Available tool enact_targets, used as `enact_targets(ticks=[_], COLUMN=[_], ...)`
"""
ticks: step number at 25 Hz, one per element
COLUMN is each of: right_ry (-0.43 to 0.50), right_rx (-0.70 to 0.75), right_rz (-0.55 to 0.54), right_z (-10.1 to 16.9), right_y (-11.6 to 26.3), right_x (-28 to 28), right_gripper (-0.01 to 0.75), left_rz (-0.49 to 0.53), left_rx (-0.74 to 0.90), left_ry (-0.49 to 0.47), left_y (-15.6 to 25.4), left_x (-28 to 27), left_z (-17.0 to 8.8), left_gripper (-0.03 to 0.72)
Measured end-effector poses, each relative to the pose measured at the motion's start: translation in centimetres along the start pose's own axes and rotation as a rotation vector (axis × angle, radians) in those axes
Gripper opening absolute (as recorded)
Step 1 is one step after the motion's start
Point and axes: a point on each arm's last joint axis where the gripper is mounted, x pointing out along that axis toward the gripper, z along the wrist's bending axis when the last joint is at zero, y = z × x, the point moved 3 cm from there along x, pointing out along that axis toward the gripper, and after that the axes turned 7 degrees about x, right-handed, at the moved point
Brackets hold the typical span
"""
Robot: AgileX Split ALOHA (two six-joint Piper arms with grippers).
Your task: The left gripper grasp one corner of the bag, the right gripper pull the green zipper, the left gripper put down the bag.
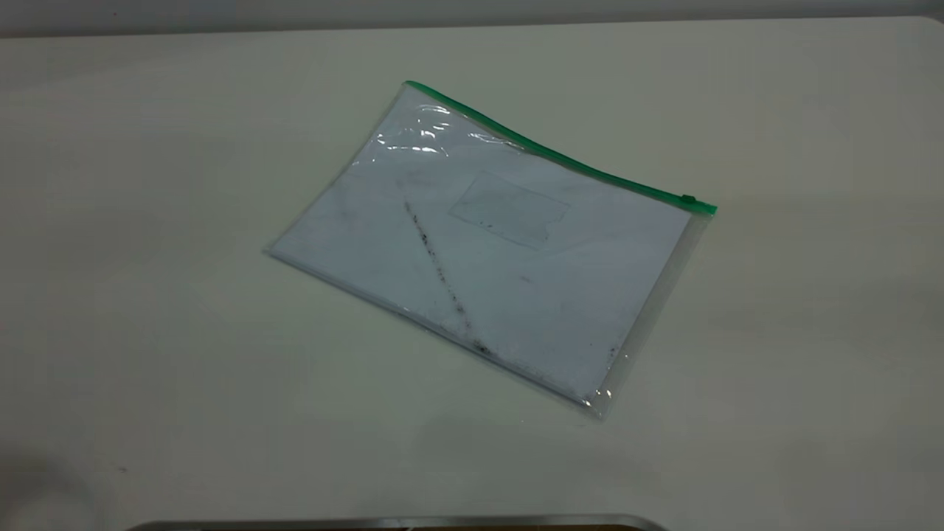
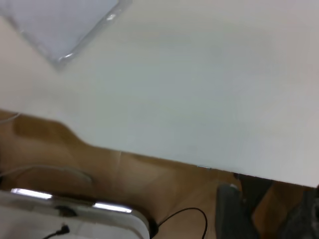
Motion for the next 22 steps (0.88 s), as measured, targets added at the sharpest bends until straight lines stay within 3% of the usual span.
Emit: enact_targets(ticks=[2,8,18,22], right_ry=[0.030,0.033,0.032,0.034], right_rx=[0.033,0.070,0.072,0.099], right_rz=[-0.004,-0.005,-0.012,-0.093], right_z=[-0.4,-0.4,-0.4,-0.6], right_y=[0.0,0.0,0.0,0.4], right_x=[0.0,0.0,-0.1,-1.1], right_gripper=[0.393,0.350,0.284,0.255], left_rz=[0.035,-0.014,-0.297,-0.388], left_rx=[-0.038,-0.033,-0.007,0.002], left_ry=[-0.045,-0.188,-0.270,-0.292], left_y=[2.3,6.5,9.0,9.9], left_x=[1.2,2.9,0.5,-0.1], left_z=[0.3,1.0,0.0,-0.4], left_gripper=[0.520,0.520,0.519,0.519])
